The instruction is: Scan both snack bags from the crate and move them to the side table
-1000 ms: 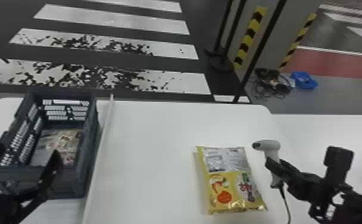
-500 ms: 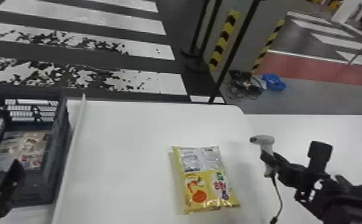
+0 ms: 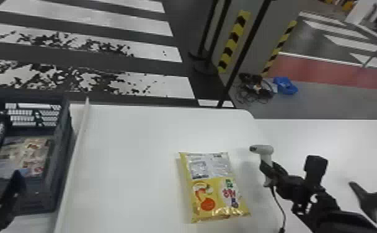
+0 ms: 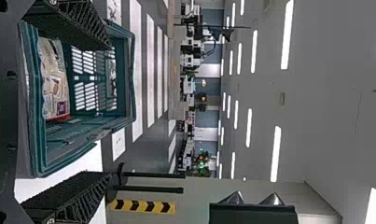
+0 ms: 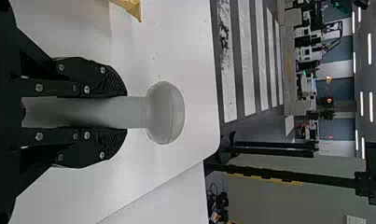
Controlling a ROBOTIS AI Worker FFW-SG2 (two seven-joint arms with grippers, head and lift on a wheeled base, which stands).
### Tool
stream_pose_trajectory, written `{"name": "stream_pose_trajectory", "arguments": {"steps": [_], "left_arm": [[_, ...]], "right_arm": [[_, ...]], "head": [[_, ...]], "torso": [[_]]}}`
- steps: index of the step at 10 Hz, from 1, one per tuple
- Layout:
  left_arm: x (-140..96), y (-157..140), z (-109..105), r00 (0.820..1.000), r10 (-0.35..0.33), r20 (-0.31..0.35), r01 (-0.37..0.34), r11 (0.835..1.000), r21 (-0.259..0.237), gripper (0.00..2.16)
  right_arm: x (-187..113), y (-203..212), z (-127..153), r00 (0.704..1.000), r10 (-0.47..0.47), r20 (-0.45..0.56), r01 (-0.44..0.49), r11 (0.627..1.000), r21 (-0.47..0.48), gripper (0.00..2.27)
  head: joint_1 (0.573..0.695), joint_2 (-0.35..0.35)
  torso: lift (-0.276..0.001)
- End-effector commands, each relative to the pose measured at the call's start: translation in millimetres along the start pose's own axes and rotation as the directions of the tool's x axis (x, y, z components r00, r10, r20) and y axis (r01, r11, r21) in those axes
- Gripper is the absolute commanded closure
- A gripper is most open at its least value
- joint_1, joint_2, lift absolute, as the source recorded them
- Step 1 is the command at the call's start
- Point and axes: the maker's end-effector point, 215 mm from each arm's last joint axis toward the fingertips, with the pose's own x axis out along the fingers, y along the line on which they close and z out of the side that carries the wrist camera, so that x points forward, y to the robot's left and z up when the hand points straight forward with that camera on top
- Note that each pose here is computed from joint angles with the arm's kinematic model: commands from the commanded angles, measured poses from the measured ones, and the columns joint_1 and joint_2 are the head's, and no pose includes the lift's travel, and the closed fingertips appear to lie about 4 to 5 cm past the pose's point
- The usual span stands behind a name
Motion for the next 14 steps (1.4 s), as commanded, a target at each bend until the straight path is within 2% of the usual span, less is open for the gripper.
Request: {"name": "stream_pose_trajectory", "arguments": {"steps": [1,4,5,6,7,8,10,11,14], "left_arm": [[-1.2,1.7,-3.4,1.000,0.003,-0.003,-0.003,1.000,-0.001,0.03],[0.9,1.3,-1.1,1.000,0.005,0.005,-0.005,1.000,-0.004,0.03],[1.4,1.4,-0.5,1.000,0.005,0.007,-0.005,1.000,-0.004,0.03],[1.9,0.7,-1.0,1.000,0.004,0.005,-0.004,1.000,-0.004,0.03],[2.5,0.8,-0.4,1.000,0.004,0.006,-0.004,1.000,-0.004,0.03],[3.6,1.0,0.8,1.000,0.004,0.009,-0.004,1.000,-0.003,0.03],[3.6,1.0,0.8,1.000,0.004,0.009,-0.004,1.000,-0.003,0.03],[3.7,0.9,1.6,1.000,0.005,0.011,-0.005,1.000,-0.003,0.03],[6.5,-2.2,-1.4,1.000,0.000,0.009,0.000,1.000,-0.006,0.03]], "right_arm": [[3.7,3.8,-8.7,1.000,0.009,0.003,-0.009,1.000,-0.009,2.24],[3.8,5.5,-15.1,1.000,0.018,0.017,-0.017,1.000,-0.014,2.23],[3.3,5.0,-12.1,0.999,0.014,0.041,-0.013,1.000,-0.016,1.83],[2.2,0.1,-14.5,0.999,0.005,0.043,-0.005,1.000,-0.019,0.76],[2.0,-1.5,-13.5,0.999,0.003,0.051,-0.002,1.000,-0.021,0.24],[2.3,-1.4,-11.8,0.998,0.003,0.055,-0.002,1.000,-0.023,0.13],[2.4,-1.3,-8.0,0.998,0.003,0.067,-0.001,1.000,-0.021,0.14],[-5.5,5.0,5.0,0.995,0.016,0.099,-0.013,1.000,-0.028,0.13],[-45.6,78.5,20.7,0.991,0.106,0.078,-0.107,0.994,-0.001,0.13]], "head": [[0.695,-0.350],[0.695,-0.350],[0.695,-0.350],[0.695,-0.350],[0.695,-0.350],[0.695,-0.350],[0.695,-0.350],[0.695,-0.350],[0.695,-0.342]], "torso": [[-0.095],[-0.095],[-0.095],[-0.095],[-0.095],[-0.095],[-0.095],[-0.095],[-0.095]]}}
